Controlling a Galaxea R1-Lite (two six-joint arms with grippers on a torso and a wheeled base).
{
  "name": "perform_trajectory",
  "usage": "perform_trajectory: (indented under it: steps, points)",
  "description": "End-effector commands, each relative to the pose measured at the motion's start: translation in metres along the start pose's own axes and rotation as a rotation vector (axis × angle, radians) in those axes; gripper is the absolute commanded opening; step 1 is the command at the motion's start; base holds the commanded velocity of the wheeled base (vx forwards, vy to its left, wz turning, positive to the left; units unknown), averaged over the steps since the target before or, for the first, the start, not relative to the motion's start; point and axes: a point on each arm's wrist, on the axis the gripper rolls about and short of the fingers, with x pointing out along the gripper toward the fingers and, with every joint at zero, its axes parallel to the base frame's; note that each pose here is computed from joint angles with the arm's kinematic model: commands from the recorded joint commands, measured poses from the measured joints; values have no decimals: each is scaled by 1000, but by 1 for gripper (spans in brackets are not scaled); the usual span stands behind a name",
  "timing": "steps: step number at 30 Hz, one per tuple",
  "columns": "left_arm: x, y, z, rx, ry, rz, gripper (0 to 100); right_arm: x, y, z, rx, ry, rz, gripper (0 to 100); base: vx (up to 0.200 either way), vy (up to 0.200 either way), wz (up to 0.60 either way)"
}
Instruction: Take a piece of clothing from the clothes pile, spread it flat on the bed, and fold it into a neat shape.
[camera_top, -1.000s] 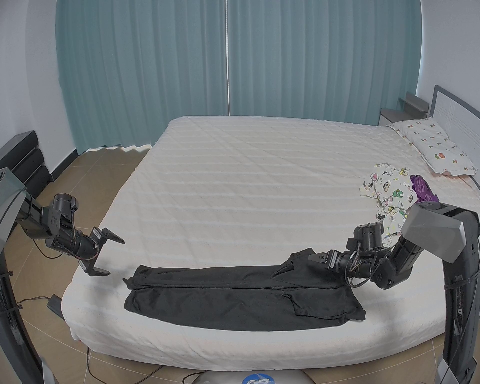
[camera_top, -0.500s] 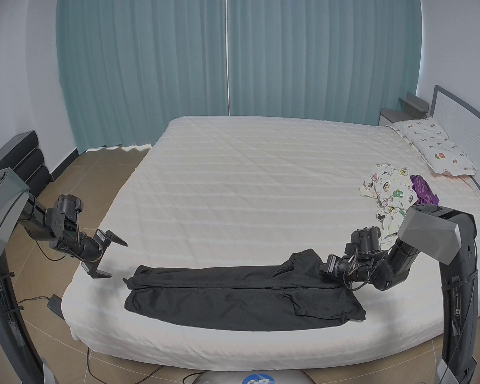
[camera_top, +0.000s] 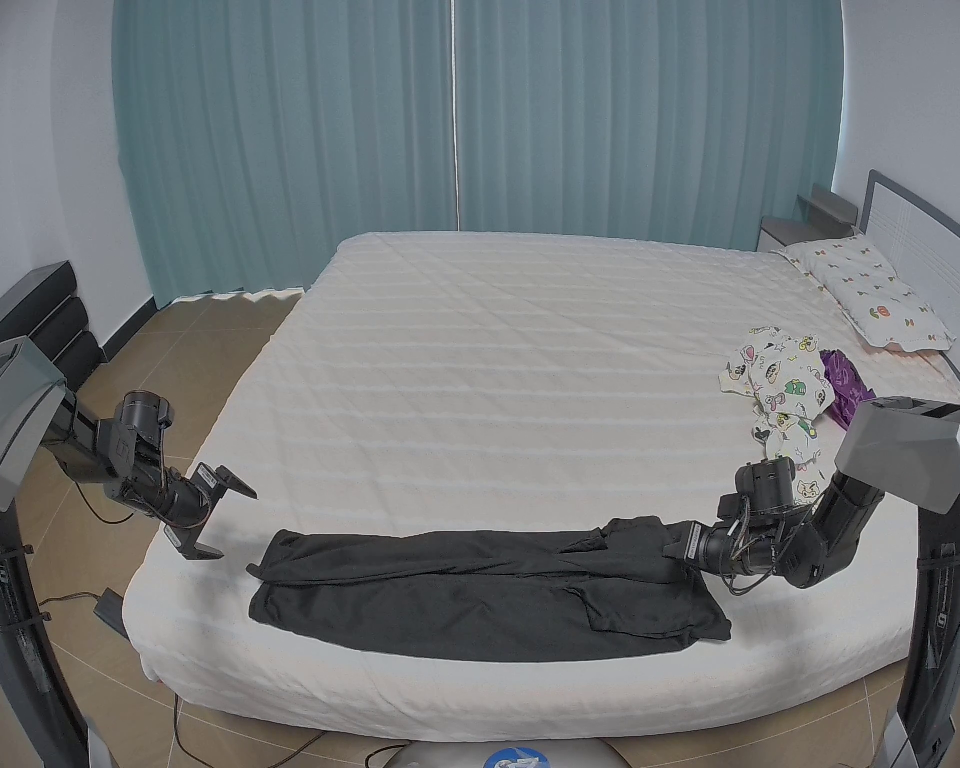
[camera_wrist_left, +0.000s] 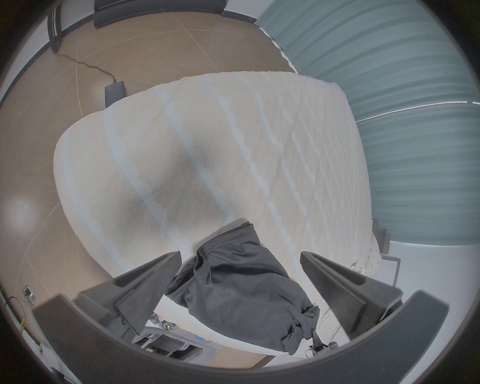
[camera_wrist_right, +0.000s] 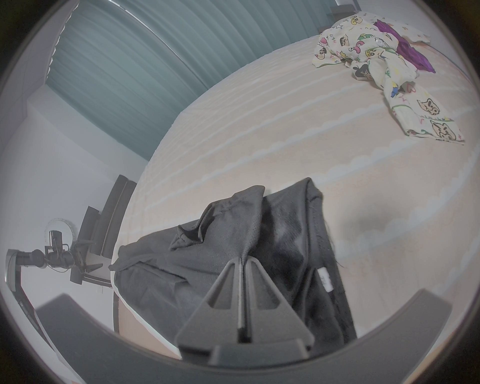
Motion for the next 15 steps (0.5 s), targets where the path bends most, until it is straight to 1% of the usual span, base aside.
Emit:
perform_trajectory:
  steps: [1, 6, 7, 10, 13, 14, 15]
  points:
    - [4, 1, -1, -1, 8, 7, 100, -8, -2, -4, -14, 9, -9, 0, 0, 0, 0]
    - [4, 1, 0, 2, 2, 3, 100, -9, -2, -8, -31, 23, -13, 0, 0, 0, 0]
    - [5, 1, 0, 2, 2, 3, 100, -9, -2, -8, -31, 25, -12, 100, 0, 0, 0]
    - [5, 2, 0, 2, 1, 4, 100, -10, -2, -12, -36, 37, -16, 100, 0, 0, 0]
    - [6, 1, -2, 6, 5, 6, 100, -17, 2, -8, -42, 17, -6, 100, 0, 0, 0]
    - [7, 0, -3, 10, 2, 13, 100, -24, 7, -2, -35, -9, 8, 100, 0, 0, 0]
    - [8, 1, -4, 10, -2, 22, 100, -27, 9, 0, -33, -16, 10, 100, 0, 0, 0]
